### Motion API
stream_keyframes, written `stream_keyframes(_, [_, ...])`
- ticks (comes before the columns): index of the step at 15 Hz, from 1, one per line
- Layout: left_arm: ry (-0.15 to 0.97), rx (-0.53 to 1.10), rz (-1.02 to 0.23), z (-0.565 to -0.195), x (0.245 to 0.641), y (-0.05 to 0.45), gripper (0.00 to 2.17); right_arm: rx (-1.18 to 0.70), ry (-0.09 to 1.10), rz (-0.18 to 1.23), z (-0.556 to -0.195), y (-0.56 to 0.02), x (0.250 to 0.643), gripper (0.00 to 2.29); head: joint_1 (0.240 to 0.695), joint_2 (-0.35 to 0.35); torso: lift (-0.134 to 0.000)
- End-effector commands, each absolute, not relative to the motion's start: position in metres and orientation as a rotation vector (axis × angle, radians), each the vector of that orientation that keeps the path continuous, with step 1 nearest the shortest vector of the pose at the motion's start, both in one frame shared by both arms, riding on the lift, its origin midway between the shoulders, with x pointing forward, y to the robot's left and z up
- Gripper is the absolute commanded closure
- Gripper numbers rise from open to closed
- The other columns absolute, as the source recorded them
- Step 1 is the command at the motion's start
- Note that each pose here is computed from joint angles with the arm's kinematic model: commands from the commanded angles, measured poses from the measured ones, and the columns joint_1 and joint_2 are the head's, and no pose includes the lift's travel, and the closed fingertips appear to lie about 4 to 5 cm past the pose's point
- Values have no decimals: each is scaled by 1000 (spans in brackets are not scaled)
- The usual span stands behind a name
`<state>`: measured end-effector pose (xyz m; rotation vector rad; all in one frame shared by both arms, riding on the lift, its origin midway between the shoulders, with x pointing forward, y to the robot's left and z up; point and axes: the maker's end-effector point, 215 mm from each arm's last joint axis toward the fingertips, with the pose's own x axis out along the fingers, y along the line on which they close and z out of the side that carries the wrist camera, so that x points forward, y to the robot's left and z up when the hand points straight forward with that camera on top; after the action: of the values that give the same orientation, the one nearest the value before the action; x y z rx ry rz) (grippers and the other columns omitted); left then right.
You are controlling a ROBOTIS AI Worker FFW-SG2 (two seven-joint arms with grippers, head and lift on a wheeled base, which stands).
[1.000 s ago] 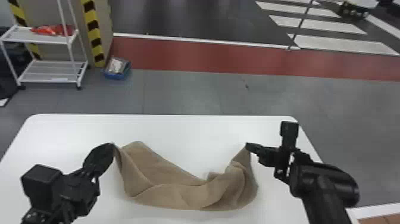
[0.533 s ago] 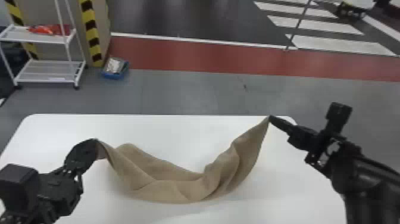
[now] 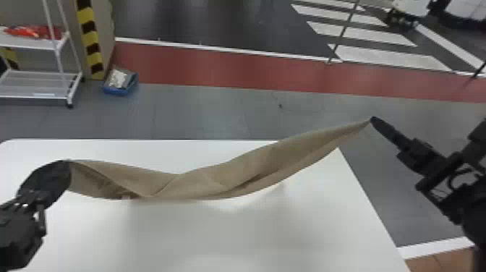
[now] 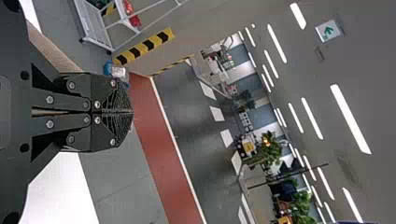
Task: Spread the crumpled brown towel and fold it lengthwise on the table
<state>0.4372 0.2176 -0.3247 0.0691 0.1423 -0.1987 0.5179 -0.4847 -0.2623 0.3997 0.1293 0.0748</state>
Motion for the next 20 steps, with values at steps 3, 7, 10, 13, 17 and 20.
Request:
stream_keyframes(3, [164,71,-185,-324,432,223,1801,357,174,70,-280,-499,494,1298,695,-325,0])
stream_keyframes(7, [183,73,-189,-338,435,220,1798,338,249,48,-344,-487,479,1298,695,-315,0])
stream_keyframes(10, [210,82,-212,-351,439,203,1798,380,256,41,-355,-490,506,1298,695,-321,0])
stream_keyframes(13, [222,77,-217,-364,457,197,1798,325,138,61,-323,-494,560,1298,695,-327,0])
stream_keyframes(17, [236,69,-208,-380,465,204,1801,266,75,152,-315,-488,563,1298,695,-301,0])
stream_keyframes(20, [266,73,-197,-402,463,212,1798,225,115,131,-384,-515,488,1298,695,-295,0])
